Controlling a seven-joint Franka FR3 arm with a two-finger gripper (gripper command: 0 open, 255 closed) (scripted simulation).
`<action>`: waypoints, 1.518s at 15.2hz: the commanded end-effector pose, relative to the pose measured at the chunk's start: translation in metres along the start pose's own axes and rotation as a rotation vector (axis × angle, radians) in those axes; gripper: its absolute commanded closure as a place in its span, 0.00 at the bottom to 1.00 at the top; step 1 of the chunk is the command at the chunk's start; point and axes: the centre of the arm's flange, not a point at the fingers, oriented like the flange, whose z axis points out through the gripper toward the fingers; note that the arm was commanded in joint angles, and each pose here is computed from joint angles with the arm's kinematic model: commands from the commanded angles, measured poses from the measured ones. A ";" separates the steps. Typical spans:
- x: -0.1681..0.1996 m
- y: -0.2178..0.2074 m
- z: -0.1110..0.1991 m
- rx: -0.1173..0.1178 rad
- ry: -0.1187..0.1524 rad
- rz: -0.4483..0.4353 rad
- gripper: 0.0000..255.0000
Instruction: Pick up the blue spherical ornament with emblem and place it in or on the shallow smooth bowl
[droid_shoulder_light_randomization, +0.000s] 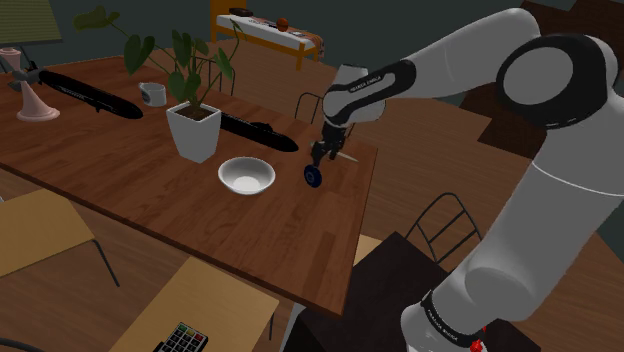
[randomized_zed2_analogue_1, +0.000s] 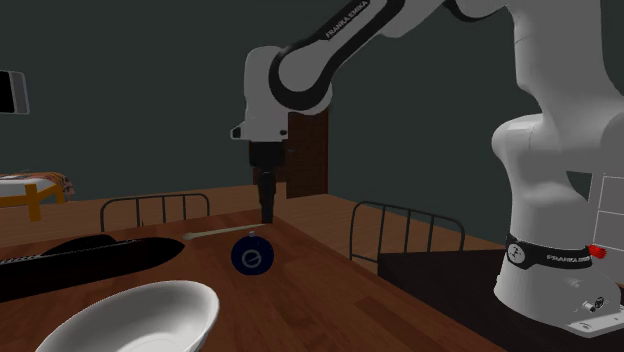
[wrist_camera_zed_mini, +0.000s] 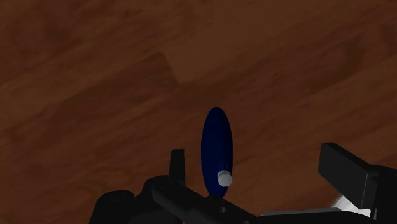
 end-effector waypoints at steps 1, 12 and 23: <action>0.018 0.008 0.023 0.007 -0.002 0.008 0.00; 0.026 0.012 0.074 0.010 -0.003 0.013 0.00; 0.026 0.012 0.074 0.010 -0.003 0.013 1.00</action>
